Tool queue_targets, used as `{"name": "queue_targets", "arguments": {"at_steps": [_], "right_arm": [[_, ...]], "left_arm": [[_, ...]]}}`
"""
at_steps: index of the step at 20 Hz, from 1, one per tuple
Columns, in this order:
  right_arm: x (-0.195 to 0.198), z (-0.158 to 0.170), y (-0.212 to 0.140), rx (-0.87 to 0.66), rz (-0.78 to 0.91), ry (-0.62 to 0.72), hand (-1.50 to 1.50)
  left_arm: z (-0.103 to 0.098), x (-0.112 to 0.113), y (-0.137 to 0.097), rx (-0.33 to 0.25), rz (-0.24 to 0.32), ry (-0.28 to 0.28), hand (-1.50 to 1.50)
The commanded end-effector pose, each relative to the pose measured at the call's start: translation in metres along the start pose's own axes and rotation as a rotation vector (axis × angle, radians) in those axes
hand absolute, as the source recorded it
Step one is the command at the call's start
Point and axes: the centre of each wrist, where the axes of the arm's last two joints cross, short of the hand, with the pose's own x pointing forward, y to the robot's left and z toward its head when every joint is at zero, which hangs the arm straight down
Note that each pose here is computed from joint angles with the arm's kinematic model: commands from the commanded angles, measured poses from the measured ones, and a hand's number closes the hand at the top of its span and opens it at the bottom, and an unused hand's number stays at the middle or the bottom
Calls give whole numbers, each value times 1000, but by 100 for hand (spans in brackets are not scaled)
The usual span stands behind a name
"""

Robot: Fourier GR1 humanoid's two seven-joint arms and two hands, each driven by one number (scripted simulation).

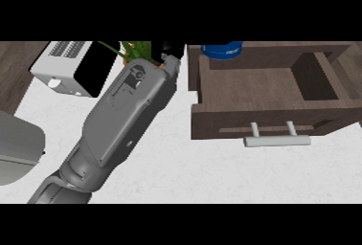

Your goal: Pick up the can, place it into the drawer and close the drawer

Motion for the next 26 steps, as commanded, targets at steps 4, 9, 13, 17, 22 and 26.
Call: {"name": "queue_targets", "arguments": {"at_steps": [4, 9, 13, 17, 22, 26], "right_arm": [[-5, -1, 6, -7, -10, -14, -150], [19, 10, 11, 13, 4, -33, -150], [8, -3, 4, 10, -11, -22, -150], [-6, -2, 9, 39, -10, -16, -150], [4, -10, 0, 37, -3, -8, -150], [7, -10, 4, 43, -4, -3, -150]], "left_arm": [[-4, 3, -31, 7, -27, 4, 150], [-6, 0, -38, -23, -14, 49, 150], [-9, -16, -37, 8, -19, 55, 150], [-10, -11, -50, 28, -84, 42, 150], [-20, -8, -50, 41, -83, 79, 150], [-16, -28, -43, 67, -124, 97, 150]]}}
